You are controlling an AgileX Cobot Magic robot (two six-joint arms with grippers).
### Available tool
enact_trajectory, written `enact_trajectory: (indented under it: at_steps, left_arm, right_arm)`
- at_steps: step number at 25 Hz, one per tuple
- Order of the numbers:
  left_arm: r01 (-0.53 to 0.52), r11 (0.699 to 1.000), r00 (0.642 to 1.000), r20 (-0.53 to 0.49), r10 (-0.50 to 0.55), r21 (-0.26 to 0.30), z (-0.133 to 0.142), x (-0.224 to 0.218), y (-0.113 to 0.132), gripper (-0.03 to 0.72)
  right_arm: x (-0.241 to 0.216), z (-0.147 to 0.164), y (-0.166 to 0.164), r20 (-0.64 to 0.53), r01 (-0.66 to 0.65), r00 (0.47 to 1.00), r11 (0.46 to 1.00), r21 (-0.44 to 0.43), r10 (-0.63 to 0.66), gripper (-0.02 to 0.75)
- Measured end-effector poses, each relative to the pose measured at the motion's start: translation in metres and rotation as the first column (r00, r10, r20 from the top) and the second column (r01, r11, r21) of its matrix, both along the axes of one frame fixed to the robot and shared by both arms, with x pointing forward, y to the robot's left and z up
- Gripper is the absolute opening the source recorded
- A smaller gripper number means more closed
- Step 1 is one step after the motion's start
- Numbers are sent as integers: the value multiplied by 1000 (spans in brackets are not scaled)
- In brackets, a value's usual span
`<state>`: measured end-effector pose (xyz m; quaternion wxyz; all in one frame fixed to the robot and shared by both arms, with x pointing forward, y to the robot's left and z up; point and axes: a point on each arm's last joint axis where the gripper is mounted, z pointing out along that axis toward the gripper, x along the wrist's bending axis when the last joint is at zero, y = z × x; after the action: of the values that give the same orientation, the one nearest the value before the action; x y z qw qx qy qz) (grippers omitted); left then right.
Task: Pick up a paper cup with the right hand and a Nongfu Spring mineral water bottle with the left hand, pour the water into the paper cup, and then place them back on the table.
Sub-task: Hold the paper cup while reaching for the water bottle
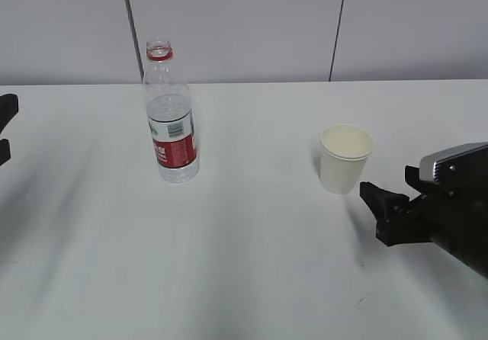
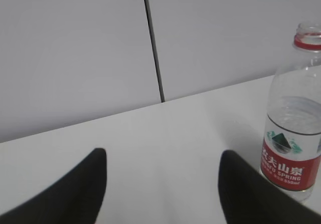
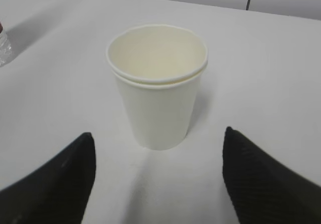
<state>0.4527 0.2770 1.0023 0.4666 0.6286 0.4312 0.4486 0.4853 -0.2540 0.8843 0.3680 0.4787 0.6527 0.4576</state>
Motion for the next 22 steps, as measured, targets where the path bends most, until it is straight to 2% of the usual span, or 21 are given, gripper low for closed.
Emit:
enact_trajectory:
  at_steps: [16,22]
  left_arm:
    - [32,999,999,1,-32,34,0,-1,-2,439]
    - [34,999,999,1,-34,35,0,-1,-2,439]
  right_arm:
    - [38,-26,5,-48,38,998,993,107,-33,594]
    - [58,-37,11,-43,8,999,991,133,-3,594]
